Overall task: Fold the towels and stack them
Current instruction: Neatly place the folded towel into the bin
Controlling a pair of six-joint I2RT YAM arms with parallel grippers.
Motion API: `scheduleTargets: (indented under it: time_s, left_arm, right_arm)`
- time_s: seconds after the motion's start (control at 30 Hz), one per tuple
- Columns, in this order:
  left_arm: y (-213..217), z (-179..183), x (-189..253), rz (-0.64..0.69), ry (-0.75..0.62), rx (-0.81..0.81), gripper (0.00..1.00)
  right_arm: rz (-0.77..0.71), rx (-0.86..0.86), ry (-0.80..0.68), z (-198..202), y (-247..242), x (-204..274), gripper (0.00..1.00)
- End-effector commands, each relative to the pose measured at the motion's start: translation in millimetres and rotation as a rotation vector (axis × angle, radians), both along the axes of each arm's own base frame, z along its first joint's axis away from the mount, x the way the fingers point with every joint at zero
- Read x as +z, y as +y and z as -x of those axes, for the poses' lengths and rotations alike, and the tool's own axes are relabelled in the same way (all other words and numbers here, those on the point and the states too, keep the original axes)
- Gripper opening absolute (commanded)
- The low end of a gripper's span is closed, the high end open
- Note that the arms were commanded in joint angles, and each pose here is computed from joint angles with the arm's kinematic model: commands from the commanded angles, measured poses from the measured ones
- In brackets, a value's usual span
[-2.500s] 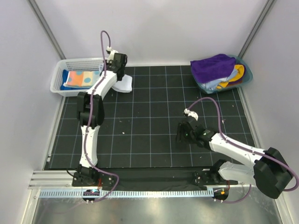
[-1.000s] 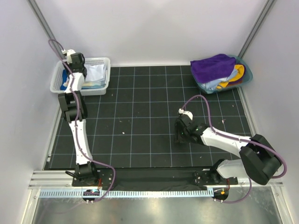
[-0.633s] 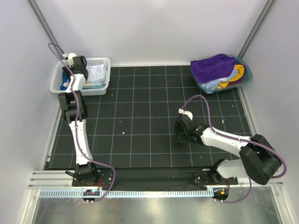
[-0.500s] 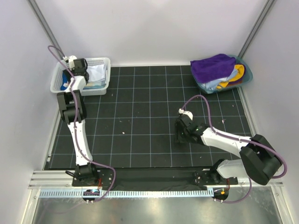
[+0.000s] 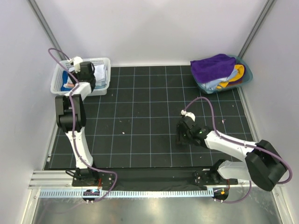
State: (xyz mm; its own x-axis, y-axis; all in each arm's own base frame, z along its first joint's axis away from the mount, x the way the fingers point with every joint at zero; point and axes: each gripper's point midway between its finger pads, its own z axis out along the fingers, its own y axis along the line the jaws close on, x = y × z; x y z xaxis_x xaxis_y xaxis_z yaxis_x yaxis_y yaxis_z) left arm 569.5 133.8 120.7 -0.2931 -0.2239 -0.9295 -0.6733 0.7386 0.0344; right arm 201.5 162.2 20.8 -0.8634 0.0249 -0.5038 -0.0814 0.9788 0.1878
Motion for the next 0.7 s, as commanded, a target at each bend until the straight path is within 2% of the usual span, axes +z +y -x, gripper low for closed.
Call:
scheduleTargets:
  time_s: [0.0,0.1,0.13,0.2,0.23,0.3,0.43,0.47,0.5,0.63,0.67]
  left_arm:
    - [-12,0,43,0.029,-0.176,0.022,0.84]
    - [-33,12,39,0.057,-0.178,-0.004,0.83]
    - [-57,16,31,0.065,-0.159,-0.04,0.83]
    - [-71,27,38,0.085,-0.174,-0.049,0.83]
    - [-88,36,26,0.096,-0.148,-0.072,0.83]
    - [-107,50,43,0.128,-0.185,-0.095,0.83]
    - [-154,93,56,0.17,-0.176,-0.163,0.82]
    - [-177,106,49,0.182,-0.149,-0.211,0.82]
    - [-187,117,69,0.212,-0.192,-0.23,0.82]
    - [-242,164,86,0.26,-0.153,-0.399,0.83]
    - [-250,178,82,0.261,-0.099,-0.433,0.83]
  right_arm:
    - [-0.034,0.012,-0.049,-5,4,10,0.48]
    - [-0.049,0.007,-0.073,-5,3,15,0.48]
    - [-0.049,0.008,-0.075,-4,3,15,0.48]
    - [-0.056,-0.001,-0.086,-5,2,18,0.48]
    - [-0.055,-0.005,-0.094,-5,0,18,0.48]
    - [-0.064,-0.021,-0.114,-6,-1,23,0.49]
    - [-0.062,-0.062,-0.142,-8,-8,26,0.49]
    - [-0.065,-0.071,-0.159,-9,-10,30,0.49]
    - [-0.068,-0.079,-0.163,-8,-11,30,0.49]
    - [-0.074,-0.113,-0.189,-9,-17,34,0.51]
    - [-0.075,-0.12,-0.193,-9,-18,35,0.51]
